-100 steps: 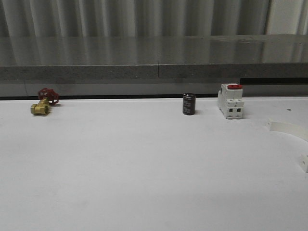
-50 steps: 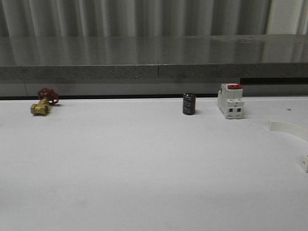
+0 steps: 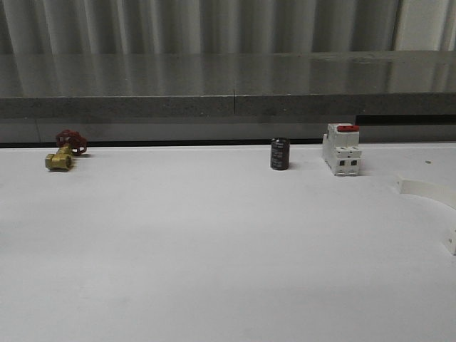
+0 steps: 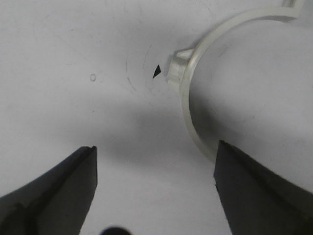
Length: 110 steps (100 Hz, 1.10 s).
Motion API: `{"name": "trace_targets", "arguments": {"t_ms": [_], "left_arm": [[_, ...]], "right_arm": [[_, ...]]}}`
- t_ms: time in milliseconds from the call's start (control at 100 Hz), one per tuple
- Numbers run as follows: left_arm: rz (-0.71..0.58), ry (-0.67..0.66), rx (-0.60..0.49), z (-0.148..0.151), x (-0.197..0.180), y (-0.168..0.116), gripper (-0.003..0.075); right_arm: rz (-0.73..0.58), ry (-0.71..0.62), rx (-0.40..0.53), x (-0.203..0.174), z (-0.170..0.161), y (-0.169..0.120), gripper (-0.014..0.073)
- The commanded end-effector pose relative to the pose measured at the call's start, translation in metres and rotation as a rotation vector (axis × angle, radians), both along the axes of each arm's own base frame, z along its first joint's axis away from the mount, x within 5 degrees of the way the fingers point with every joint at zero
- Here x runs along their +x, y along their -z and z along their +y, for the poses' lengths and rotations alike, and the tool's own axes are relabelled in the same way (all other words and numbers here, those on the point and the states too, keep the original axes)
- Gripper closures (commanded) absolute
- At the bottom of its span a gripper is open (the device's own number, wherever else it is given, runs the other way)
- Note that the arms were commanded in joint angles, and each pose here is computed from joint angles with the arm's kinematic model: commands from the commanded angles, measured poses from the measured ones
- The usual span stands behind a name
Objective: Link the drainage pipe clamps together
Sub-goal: 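Lower the left gripper and grasp the white half-ring clamp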
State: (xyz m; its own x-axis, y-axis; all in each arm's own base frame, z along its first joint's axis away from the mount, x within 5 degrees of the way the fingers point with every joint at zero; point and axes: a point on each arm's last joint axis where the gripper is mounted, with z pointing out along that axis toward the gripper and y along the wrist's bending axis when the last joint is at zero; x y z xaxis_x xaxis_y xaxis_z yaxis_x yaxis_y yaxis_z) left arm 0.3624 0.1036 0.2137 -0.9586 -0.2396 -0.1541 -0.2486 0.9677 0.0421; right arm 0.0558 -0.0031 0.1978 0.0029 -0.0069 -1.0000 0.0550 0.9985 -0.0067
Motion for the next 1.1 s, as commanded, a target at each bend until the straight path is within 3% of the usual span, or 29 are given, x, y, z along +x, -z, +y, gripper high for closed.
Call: {"name": "trace_targets", "arguments": {"t_ms": [0, 280, 500, 800, 890, 1020, 1090], "left_arm": [[-0.055, -0.011, -0.011, 0.002, 0.013, -0.013, 0.0218], [-0.045, -0.008, -0.03, 0.005, 0.032, 0.014, 0.0219], [-0.129, -0.013, -0.022, 0.006, 0.041, 0.015, 0.0219], [-0.097, -0.003, -0.046, 0.006, 0.046, 0.036, 0.023], [-0.108, -0.003, -0.043, 0.006, 0.047, 0.035, 0.0312], [-0.113, 0.005, -0.044, 0.005, 0.048, 0.035, 0.0566], [-0.113, 0.034, -0.039, 0.003, 0.048, 0.035, 0.0666]], "right_arm": [[-0.113, 0.005, -0.017, -0.002, 0.0, -0.014, 0.0661], [-0.113, 0.005, -0.017, -0.002, 0.0, -0.014, 0.0661], [-0.113, 0.005, -0.017, -0.002, 0.0, -0.014, 0.0661], [-0.113, 0.005, -0.017, -0.002, 0.0, -0.014, 0.0661], [-0.113, 0.005, -0.017, -0.002, 0.0, -0.014, 0.0661], [-0.113, 0.005, -0.017, -0.002, 0.0, -0.014, 0.0661], [-0.113, 0.005, -0.017, -0.002, 0.0, -0.014, 0.0661]]}}
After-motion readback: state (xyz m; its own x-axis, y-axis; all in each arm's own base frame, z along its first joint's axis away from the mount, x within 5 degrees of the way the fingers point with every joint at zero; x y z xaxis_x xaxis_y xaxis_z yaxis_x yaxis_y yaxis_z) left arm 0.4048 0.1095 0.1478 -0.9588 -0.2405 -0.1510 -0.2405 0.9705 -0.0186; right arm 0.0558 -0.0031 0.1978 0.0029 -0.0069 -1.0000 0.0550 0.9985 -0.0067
